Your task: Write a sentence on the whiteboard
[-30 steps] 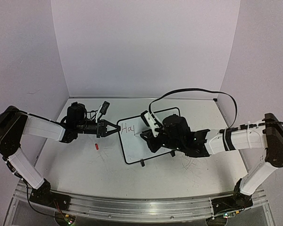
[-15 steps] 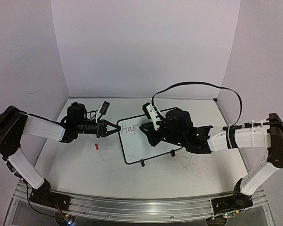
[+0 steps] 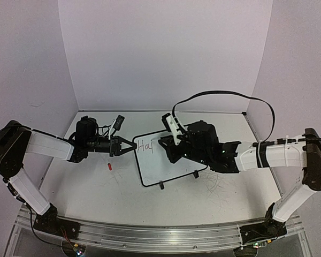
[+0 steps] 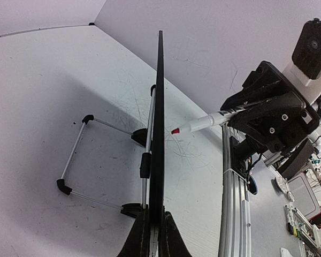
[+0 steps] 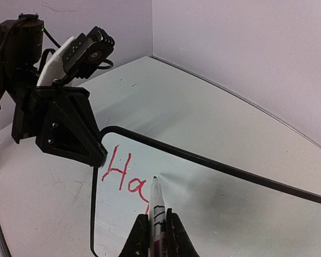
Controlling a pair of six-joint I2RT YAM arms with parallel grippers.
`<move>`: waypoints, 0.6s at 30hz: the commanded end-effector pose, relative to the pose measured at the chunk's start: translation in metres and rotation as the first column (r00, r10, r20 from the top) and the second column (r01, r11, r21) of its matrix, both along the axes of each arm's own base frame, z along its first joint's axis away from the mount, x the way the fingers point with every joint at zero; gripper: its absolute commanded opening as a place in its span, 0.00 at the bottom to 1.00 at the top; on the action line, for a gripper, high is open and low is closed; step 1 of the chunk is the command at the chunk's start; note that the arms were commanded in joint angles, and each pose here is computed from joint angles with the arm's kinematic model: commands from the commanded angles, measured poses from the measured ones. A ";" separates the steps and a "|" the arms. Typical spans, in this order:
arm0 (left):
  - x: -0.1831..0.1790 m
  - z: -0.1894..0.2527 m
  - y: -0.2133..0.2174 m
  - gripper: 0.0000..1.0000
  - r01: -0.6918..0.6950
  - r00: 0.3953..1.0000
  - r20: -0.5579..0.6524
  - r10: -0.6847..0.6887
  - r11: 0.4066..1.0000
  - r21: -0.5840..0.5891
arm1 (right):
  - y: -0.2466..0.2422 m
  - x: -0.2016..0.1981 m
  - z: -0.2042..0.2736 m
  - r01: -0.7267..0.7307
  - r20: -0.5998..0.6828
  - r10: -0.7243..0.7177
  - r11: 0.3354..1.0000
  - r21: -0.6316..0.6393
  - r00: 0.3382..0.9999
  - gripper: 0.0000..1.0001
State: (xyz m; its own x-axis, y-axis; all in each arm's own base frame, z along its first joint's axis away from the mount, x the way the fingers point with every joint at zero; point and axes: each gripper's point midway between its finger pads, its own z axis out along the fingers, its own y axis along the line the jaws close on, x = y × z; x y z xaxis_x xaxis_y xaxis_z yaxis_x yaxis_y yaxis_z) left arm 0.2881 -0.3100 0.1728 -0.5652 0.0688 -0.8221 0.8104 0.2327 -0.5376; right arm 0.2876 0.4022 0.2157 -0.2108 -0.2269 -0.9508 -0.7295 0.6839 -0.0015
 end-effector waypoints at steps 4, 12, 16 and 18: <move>-0.006 0.015 -0.001 0.00 0.033 0.999 0.035 -0.032 0.999 -0.025 | 0.004 0.009 0.009 0.016 0.025 -0.017 1.000 0.022 1.000 0.00; -0.006 0.015 -0.001 0.00 0.034 0.999 0.037 -0.033 0.999 -0.025 | 0.003 0.012 0.008 0.029 0.025 -0.030 0.999 0.016 0.999 0.00; -0.006 0.015 -0.001 0.00 0.033 0.999 0.035 -0.032 0.999 -0.024 | 0.003 0.012 0.005 0.030 0.022 -0.030 0.999 0.011 0.999 0.00; -0.006 0.015 -0.001 0.00 0.034 0.999 0.035 -0.033 0.999 -0.024 | 0.003 0.012 0.004 0.029 0.020 -0.029 1.000 0.008 0.999 0.00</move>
State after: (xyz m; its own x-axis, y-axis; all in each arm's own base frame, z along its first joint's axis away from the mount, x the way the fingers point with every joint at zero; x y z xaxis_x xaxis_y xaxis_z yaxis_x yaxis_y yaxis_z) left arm 0.2880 -0.3100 0.1728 -0.5631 0.0695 -0.8234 0.8119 0.2322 -0.5356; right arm 0.2909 0.4014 0.2087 -0.2194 -0.2378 -0.9462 -0.7234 0.6904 -0.0058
